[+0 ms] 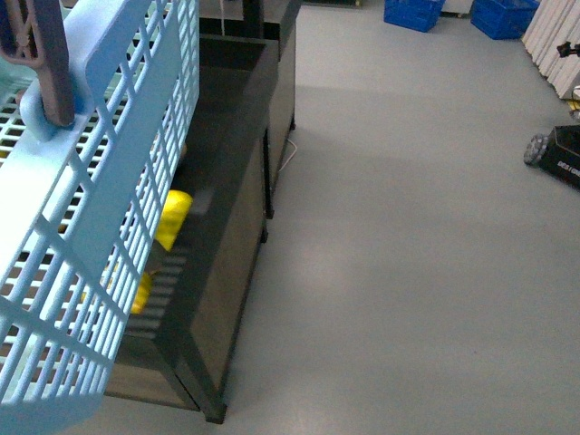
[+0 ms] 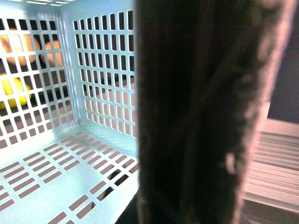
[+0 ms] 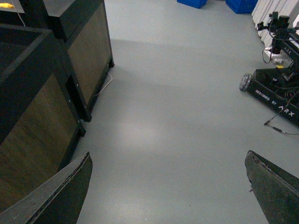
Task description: Pick mango and avocado into basket
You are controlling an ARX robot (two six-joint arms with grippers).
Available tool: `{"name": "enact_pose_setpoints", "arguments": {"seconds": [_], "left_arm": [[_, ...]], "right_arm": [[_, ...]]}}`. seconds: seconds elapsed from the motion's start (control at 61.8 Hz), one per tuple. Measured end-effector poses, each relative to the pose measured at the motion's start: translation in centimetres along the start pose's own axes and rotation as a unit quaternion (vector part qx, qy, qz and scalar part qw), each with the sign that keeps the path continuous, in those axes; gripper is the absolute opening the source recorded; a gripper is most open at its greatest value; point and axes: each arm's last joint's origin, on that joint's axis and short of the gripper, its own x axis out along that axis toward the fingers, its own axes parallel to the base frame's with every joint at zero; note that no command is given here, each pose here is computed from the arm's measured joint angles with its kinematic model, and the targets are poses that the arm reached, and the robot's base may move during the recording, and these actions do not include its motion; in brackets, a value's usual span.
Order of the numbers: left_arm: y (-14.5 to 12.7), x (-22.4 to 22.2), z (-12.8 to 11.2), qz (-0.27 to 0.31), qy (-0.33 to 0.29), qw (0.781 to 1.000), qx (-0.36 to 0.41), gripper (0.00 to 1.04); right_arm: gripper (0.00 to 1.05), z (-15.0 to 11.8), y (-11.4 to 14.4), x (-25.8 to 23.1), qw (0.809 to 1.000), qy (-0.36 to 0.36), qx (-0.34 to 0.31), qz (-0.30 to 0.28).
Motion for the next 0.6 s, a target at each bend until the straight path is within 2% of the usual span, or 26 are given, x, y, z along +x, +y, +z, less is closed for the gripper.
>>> {"name": "enact_pose_setpoints", "arguments": {"seconds": [0.599], "left_arm": [[-0.07, -0.03, 0.0, -0.001, 0.0, 1.0, 0.0, 0.06]], "right_arm": [[0.97, 0.05, 0.0, -0.01, 1.0, -0.001, 0.0, 0.002]]}}
